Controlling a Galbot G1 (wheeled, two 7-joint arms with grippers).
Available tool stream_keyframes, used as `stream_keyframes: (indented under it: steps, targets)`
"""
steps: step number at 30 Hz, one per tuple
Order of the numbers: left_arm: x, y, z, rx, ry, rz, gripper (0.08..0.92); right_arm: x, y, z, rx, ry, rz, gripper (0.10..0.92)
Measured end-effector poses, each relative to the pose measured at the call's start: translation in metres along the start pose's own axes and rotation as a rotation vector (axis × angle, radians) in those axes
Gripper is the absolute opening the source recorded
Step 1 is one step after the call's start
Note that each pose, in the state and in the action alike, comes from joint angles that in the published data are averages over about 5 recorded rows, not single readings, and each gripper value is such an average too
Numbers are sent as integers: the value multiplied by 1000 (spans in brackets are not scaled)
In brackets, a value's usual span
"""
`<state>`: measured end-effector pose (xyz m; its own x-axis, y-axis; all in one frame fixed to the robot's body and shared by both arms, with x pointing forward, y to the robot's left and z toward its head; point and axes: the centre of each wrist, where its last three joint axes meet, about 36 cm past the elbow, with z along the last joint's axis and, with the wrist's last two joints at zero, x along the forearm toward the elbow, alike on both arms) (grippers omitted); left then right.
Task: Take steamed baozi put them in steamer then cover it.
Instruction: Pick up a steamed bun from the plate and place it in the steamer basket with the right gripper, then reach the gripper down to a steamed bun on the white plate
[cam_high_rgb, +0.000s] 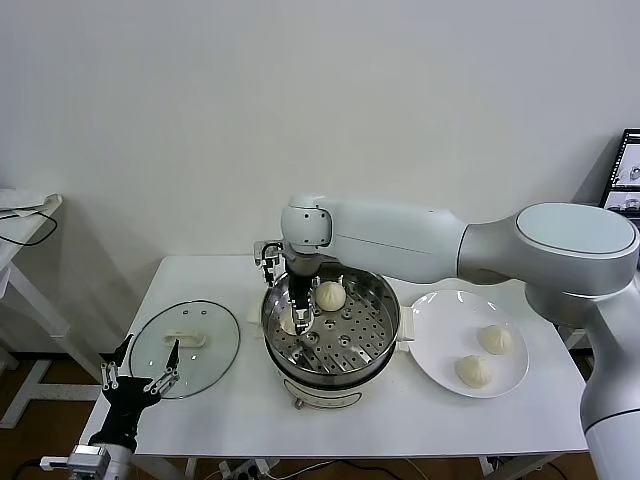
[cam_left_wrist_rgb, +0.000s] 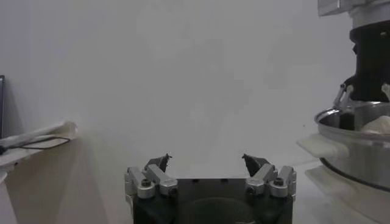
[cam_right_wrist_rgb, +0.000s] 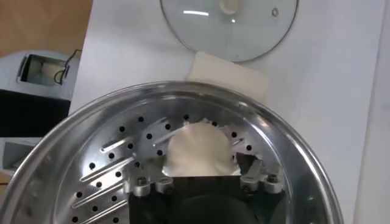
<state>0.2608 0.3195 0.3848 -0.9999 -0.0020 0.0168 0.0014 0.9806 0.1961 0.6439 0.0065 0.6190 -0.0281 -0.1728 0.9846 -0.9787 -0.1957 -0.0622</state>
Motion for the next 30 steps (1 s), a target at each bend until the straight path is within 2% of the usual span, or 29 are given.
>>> stream_keyframes:
  steps: [7,12,17,22,30]
  targets:
    - [3,-3,-3,-3,-3,4,823,51,7,48,-9,-17,11,823]
    - [5,-5,-6,-9,-3,9,823,90,23,107,-29,-29,23,823]
    - [7,-8,-7,-12,-2,15,823,111,47,174,-51,-21,31,823]
    - [6,-13,-7,-9,-2,21,823,113,73,237,-80,5,30,823]
    - [5,-19,-5,-5,-2,30,823,80,104,312,-107,42,3,823]
